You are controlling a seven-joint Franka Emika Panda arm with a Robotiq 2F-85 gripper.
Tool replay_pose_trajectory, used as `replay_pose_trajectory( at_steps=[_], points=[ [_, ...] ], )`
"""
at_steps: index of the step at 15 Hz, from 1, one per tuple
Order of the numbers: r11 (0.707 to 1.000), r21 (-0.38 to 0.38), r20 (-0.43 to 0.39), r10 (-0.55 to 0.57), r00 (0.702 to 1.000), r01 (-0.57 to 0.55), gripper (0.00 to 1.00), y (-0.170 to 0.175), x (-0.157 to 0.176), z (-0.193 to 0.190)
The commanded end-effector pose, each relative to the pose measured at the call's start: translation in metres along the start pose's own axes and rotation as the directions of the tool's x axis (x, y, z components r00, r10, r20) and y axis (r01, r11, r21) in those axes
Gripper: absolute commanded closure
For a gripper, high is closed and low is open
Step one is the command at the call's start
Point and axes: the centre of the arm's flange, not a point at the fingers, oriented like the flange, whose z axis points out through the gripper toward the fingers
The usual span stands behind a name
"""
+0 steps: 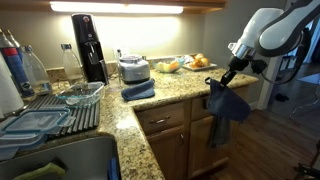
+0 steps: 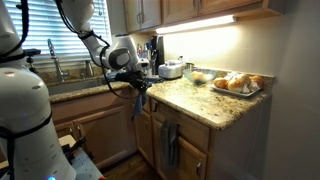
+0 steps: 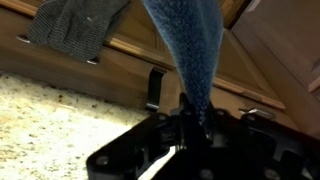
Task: Hang the tea towel on the hook
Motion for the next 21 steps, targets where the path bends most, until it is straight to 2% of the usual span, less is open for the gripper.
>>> replay_pose_trajectory(
  at_steps=[1, 11, 21],
  points=[
    [1.0, -0.01, -0.017, -0.001, 1.0, 0.001, 0.95, -0.003, -0.012, -0.001],
    [0.999, 0.022, 0.005, 0.034, 0.999, -0.034, 0.95, -0.016, -0.061, 0.019],
    [0.995, 0.039, 0.008, 0.091, 0.996, -0.091, 0.95, -0.012, -0.068, 0.064]
  ],
)
